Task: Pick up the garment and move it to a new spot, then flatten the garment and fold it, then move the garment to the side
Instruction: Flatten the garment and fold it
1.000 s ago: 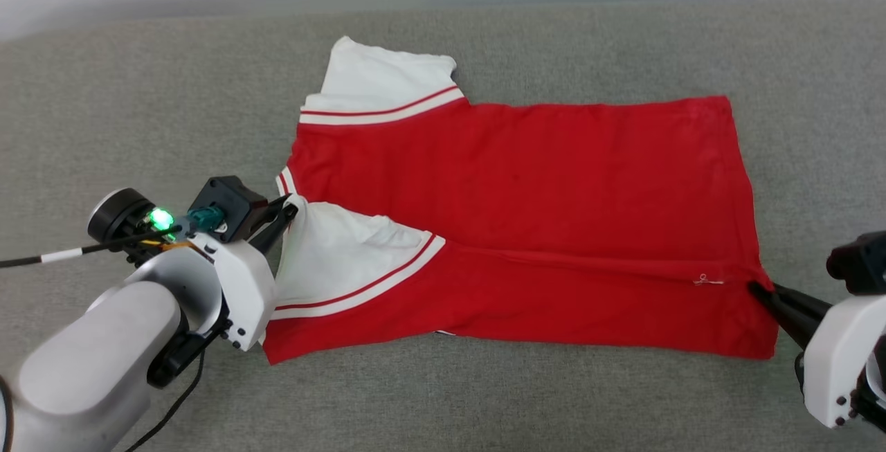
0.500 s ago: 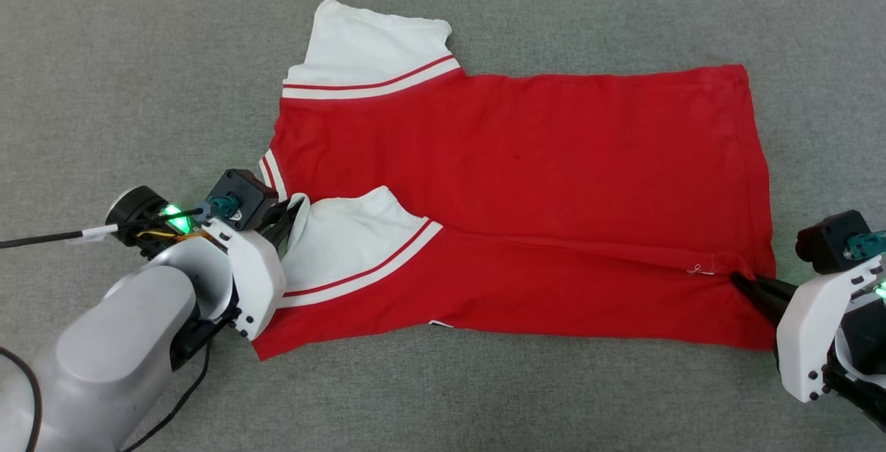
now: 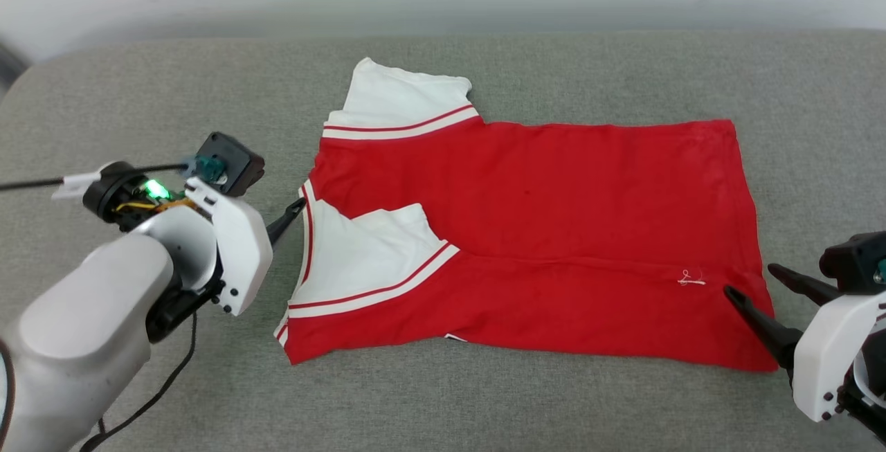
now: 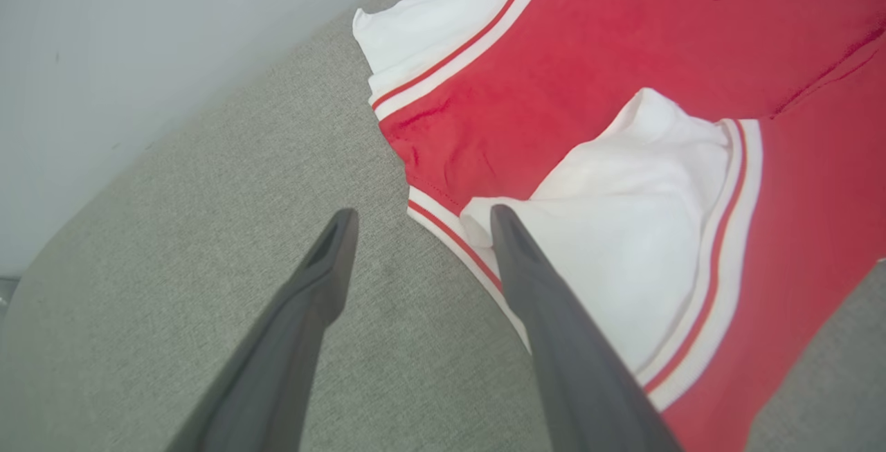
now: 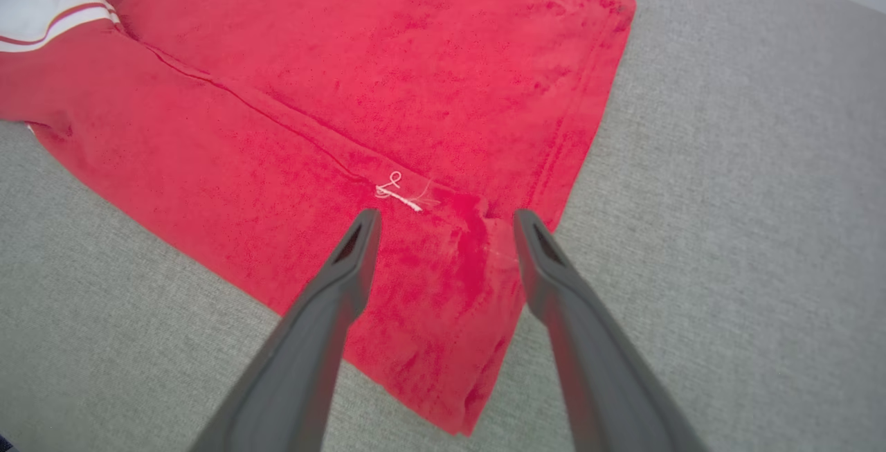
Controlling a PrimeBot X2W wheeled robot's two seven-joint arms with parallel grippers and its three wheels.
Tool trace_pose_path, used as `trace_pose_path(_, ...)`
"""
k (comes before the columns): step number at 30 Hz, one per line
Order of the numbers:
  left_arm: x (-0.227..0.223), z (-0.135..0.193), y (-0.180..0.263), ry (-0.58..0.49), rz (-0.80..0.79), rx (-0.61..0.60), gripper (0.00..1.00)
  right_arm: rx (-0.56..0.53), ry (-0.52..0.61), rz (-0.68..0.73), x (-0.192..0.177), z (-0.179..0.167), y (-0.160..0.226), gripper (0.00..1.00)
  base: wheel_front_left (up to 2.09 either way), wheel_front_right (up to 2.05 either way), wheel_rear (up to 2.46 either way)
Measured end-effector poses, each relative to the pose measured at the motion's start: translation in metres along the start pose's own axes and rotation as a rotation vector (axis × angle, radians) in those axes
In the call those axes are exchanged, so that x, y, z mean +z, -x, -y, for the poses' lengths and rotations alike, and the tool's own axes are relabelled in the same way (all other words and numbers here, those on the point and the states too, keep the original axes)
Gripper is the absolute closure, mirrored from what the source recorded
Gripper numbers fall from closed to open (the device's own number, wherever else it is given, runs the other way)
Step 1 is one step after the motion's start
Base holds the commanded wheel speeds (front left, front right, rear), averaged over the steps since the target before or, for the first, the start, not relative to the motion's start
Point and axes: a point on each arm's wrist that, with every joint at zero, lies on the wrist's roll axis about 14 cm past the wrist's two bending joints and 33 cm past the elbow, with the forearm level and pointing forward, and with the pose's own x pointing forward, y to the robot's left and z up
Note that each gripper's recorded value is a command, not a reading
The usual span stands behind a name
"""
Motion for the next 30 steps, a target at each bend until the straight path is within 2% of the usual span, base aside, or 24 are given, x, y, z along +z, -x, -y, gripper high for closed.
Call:
trace_pose_path(6, 0.006, -0.001, 0.023, -0.004, -0.177, -0.027, 0.0, 0.007, 0.01, 0.021, 0.005, -0.009, 0.007, 0.0, 0.0, 0.0, 0.0)
trace_pose_path(13, -0.008, 0.022, 0.038, 0.058, -0.449, -0.132, 0.0, 0.018, 0.004, 0.025, 0.006, -0.018, 0.008, 0.0, 0.0, 0.0, 0.0)
trace_pose_path(22, -0.039, 0.044, 0.04, 0.086, -0.706, -0.214, 0.0, 0.019, -0.01, 0.012, 0.001, -0.02, 0.005, 0.0, 0.0, 0.0, 0.0)
trace_pose_path(30, -0.091, 0.06, 0.04, 0.1, -0.884, -0.262, 0.0, 0.007, -0.032, -0.008, -0.006, -0.013, 0.0, 0.0, 0.0, 0.0, 0.0)
